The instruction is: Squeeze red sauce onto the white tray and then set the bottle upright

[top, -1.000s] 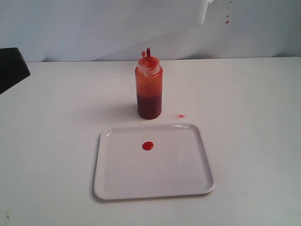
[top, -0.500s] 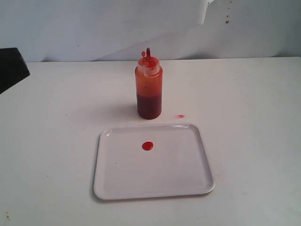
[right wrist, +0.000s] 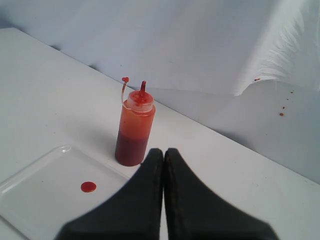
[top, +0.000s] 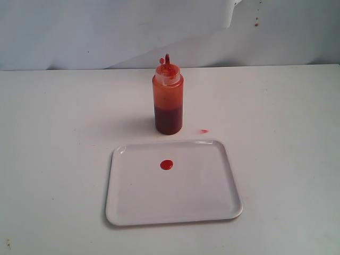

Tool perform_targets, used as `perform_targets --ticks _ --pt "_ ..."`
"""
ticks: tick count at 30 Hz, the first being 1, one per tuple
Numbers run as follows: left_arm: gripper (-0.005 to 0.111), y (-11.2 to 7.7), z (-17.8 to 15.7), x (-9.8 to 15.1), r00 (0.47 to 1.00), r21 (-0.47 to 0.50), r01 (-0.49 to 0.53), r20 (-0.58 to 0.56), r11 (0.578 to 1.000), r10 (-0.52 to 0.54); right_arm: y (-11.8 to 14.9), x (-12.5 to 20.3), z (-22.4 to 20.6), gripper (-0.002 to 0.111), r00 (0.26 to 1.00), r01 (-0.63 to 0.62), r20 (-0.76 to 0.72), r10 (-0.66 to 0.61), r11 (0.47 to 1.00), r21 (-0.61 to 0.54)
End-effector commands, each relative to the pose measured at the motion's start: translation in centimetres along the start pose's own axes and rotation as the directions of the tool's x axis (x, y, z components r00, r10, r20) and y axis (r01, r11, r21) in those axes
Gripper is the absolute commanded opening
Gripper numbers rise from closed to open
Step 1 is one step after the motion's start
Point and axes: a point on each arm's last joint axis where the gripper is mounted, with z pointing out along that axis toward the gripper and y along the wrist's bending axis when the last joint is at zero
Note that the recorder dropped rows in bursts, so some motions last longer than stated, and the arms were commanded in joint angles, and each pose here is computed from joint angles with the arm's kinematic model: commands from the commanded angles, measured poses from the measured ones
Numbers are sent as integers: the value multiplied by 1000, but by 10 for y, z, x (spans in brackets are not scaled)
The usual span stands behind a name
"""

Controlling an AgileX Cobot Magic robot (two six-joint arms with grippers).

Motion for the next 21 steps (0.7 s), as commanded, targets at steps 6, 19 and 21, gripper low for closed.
perform_targets --ticks 6,19,21 --pt "0 -3 -32 40 987 -188 147 88 971 -132 0 1 0 0 1000 3 -1 -3 1000 3" --pt "0 1 -34 56 977 -237 208 96 949 -190 0 2 0 0 1000 -4 -3 4 1000 -1" --pt "0 1 -34 56 977 -237 208 96 949 -190 0 2 0 0 1000 -4 -3 4 1000 -1"
